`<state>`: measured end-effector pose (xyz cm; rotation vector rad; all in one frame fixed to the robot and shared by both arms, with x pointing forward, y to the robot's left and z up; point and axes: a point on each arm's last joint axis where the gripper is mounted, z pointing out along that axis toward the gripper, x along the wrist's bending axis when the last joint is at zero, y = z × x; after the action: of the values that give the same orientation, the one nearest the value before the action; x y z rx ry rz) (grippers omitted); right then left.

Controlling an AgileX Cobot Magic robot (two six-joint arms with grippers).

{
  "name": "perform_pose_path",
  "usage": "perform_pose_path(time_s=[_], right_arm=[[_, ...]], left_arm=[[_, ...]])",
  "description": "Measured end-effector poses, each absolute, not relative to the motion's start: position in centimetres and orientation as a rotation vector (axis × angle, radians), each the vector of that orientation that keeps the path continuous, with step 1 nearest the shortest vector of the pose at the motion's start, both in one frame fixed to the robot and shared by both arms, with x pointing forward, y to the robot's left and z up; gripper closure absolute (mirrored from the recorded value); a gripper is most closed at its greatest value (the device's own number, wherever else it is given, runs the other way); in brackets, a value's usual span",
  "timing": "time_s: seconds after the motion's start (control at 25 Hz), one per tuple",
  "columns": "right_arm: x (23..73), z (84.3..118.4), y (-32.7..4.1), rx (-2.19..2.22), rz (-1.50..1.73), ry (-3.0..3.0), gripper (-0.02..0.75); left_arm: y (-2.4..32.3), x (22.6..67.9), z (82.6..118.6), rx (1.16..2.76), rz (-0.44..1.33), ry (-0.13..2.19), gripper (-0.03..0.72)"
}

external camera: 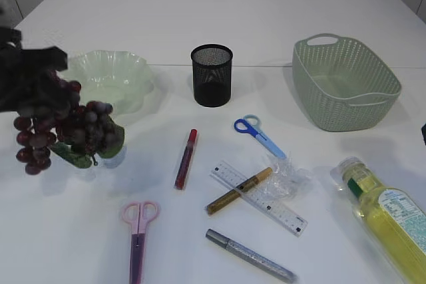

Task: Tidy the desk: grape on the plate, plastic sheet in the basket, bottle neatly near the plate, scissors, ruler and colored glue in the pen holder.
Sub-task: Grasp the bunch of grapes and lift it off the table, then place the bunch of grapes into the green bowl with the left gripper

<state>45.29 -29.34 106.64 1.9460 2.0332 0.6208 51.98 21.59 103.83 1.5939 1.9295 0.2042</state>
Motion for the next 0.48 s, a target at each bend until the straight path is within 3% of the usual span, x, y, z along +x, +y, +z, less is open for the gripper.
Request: perform_pose_path(time_s=[0.28,0.48], right_arm=[[45.3,106.6,-29.4,1.945,0.619,2.034,0.181],[45.3,106.6,-29.4,1.945,0.619,2.034,0.181]], left_arm=[[22.5,49.0,109.8,1.459,0.323,1.743,0.536],[22.6,49.7,114.3,1.419,0.454,1.611,0.536]])
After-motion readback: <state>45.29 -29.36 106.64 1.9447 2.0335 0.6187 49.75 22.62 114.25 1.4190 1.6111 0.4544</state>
